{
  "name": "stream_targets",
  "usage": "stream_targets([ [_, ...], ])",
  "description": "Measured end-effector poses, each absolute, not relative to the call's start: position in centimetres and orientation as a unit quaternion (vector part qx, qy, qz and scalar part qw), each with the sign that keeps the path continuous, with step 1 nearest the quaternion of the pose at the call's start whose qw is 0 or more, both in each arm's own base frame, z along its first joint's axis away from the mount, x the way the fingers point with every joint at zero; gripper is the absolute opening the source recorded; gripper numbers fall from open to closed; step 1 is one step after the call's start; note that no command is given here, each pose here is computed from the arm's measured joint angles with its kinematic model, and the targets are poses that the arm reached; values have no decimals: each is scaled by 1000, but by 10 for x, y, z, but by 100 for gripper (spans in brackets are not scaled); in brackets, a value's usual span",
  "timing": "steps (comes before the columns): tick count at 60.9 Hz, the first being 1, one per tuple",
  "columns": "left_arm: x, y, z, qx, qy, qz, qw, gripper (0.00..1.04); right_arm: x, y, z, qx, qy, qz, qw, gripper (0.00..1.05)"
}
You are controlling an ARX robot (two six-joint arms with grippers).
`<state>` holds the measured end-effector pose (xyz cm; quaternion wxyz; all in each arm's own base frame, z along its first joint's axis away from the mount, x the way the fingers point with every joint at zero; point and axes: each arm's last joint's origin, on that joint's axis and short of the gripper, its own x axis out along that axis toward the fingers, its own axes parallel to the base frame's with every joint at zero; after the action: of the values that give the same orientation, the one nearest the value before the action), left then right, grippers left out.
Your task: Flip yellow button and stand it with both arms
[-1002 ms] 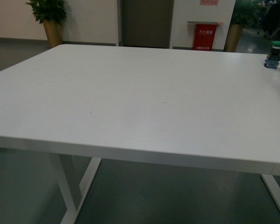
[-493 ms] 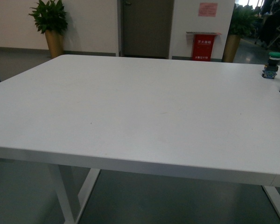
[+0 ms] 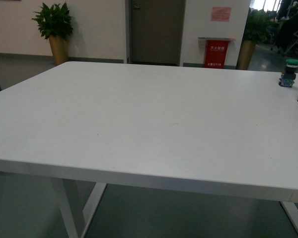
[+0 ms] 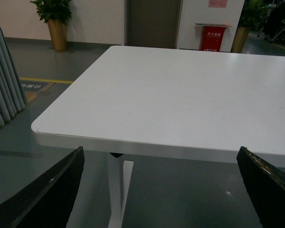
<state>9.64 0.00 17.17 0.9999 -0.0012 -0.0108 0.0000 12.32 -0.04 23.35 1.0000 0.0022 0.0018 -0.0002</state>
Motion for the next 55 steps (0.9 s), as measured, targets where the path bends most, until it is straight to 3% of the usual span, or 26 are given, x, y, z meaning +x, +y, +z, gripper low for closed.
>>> stream_targets([
  [55, 96, 0, 172, -1, -11, 0, 1000, 99, 98, 0, 177, 2, 1, -1, 1000, 3],
])
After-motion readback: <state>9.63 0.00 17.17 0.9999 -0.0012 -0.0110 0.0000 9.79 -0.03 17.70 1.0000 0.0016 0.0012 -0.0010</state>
